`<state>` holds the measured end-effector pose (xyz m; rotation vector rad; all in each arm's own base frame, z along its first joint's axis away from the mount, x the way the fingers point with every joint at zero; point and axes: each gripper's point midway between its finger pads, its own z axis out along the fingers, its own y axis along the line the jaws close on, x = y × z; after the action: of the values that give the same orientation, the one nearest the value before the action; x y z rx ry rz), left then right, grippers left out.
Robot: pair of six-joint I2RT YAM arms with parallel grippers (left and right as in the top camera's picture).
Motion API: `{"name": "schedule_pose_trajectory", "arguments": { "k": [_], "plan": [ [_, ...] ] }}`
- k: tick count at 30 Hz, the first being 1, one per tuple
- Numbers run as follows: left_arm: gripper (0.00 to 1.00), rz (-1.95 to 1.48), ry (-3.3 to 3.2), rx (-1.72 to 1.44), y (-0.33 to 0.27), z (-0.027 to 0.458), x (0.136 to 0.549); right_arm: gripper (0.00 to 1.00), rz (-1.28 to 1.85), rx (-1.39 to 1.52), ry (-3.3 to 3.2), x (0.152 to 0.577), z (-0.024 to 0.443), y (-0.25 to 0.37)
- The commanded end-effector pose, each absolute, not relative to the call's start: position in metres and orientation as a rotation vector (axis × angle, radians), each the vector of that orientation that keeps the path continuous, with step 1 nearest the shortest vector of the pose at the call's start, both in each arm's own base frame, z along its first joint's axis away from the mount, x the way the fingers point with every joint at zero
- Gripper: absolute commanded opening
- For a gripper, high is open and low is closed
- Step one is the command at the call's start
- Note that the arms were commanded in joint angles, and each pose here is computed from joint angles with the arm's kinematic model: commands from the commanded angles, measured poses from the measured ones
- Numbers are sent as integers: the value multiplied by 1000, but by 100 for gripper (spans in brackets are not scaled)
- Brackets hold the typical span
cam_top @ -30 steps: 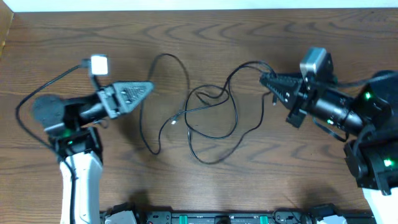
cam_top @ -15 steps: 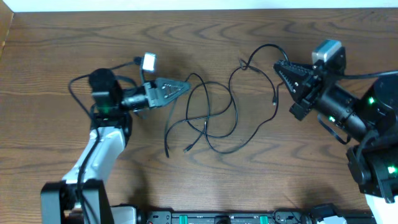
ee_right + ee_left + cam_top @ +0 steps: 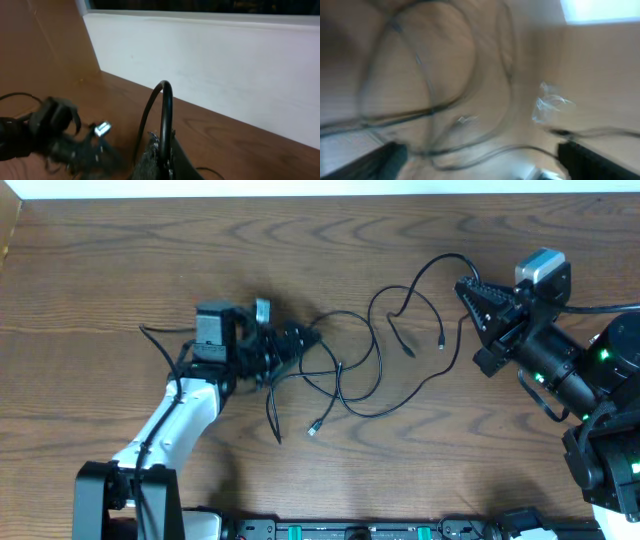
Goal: Untangle cables
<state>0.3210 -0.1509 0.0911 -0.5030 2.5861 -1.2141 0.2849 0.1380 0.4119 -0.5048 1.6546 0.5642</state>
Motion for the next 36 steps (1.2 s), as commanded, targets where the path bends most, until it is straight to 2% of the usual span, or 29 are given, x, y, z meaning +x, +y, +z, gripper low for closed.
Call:
{"name": "schedule_pose_trajectory", "arguments": {
  "k": [1, 6, 10, 16, 21, 25, 31, 36],
  "plan": [
    [99, -650, 2589, -446, -104, 89, 343, 1, 566, -465, 1628, 286, 422, 134],
    [100, -332, 2631, -504, -76, 83, 333, 1, 460, -347, 1623, 297, 432, 114],
    [100, -316, 2654, -509, -74, 80, 328, 1, 194, -102, 1694, 301, 441, 59],
    [100, -341, 2646, -614, -75, 79, 326, 1, -68, 343, 1709, 276, 465, -19],
    [100, -379, 2647, -652, -87, 79, 324, 1, -56, 281, 1722, 283, 468, -10],
    [100, -384, 2662, -620, -94, 79, 321, 1, -100, 167, 1744, 305, 464, 0],
    [100, -384, 2662, -620, -95, 79, 321, 1, -119, 209, 1656, 341, 479, -1],
    [100, -384, 2662, -620, -95, 79, 321, 1, 227, -203, 1505, 340, 520, 78]
  ]
}}
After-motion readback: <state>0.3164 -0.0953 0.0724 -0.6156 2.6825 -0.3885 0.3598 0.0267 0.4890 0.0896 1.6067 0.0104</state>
